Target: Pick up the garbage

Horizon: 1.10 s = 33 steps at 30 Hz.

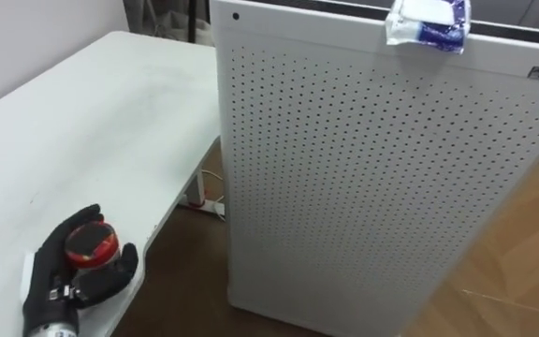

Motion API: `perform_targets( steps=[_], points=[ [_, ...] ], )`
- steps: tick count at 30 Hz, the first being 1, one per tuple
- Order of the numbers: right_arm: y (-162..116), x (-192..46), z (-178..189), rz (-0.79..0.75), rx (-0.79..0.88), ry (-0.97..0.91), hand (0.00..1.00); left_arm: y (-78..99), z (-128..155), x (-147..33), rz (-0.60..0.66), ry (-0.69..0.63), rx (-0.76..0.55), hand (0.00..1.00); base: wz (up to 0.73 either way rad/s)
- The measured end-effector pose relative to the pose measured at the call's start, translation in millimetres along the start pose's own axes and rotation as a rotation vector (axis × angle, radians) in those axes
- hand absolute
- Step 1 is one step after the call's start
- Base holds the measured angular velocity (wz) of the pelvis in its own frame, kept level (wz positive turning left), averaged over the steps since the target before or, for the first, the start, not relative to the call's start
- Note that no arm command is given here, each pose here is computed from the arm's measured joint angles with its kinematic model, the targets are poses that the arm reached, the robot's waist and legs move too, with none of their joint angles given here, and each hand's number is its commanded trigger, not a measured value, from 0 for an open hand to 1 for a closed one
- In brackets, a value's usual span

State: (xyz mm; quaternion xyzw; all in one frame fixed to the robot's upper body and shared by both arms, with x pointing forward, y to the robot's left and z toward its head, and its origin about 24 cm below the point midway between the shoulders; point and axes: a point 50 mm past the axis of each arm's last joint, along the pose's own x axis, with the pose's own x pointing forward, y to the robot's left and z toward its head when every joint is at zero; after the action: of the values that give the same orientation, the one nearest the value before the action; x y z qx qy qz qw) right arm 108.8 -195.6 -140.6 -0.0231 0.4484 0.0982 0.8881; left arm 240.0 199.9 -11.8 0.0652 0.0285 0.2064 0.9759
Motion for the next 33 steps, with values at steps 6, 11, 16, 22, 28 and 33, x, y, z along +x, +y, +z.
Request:
perform_targets(
  steps=[6, 11, 16, 22, 28, 33],
  points=[
    [-3, 3, 5, -0.032, -0.008, 0.004, 1.0, -3.5, 6, 6.4, 0.038, -0.024, -0.013, 1.0, -0.05],
    [-9, 9, 9, -0.046, -0.019, 0.029, 1.0, -5.2, 5, 8.5, 0.038, -0.041, -0.017, 1.0, -0.01],
    [-10, 15, 20, -0.05, -0.025, 0.013, 1.0, -15.0, 12, 10.1, 0.004, -0.08, -0.069, 1.0, -0.05],
    [-18, 24, 42, -0.101, -0.042, -0.016, 1.0, -20.8, 19, 10.7, -0.015, -0.109, -0.118, 1.0, -0.01],
    [-22, 30, 63, -0.115, -0.062, -0.054, 1.0, -23.8, 25, 7.9, -0.04, -0.153, -0.149, 1.0, -0.11],
    [-22, 33, 78, -0.129, -0.064, -0.091, 1.0, -27.2, 32, 6.1, -0.083, -0.196, -0.178, 1.0, -0.14]
  ],
)
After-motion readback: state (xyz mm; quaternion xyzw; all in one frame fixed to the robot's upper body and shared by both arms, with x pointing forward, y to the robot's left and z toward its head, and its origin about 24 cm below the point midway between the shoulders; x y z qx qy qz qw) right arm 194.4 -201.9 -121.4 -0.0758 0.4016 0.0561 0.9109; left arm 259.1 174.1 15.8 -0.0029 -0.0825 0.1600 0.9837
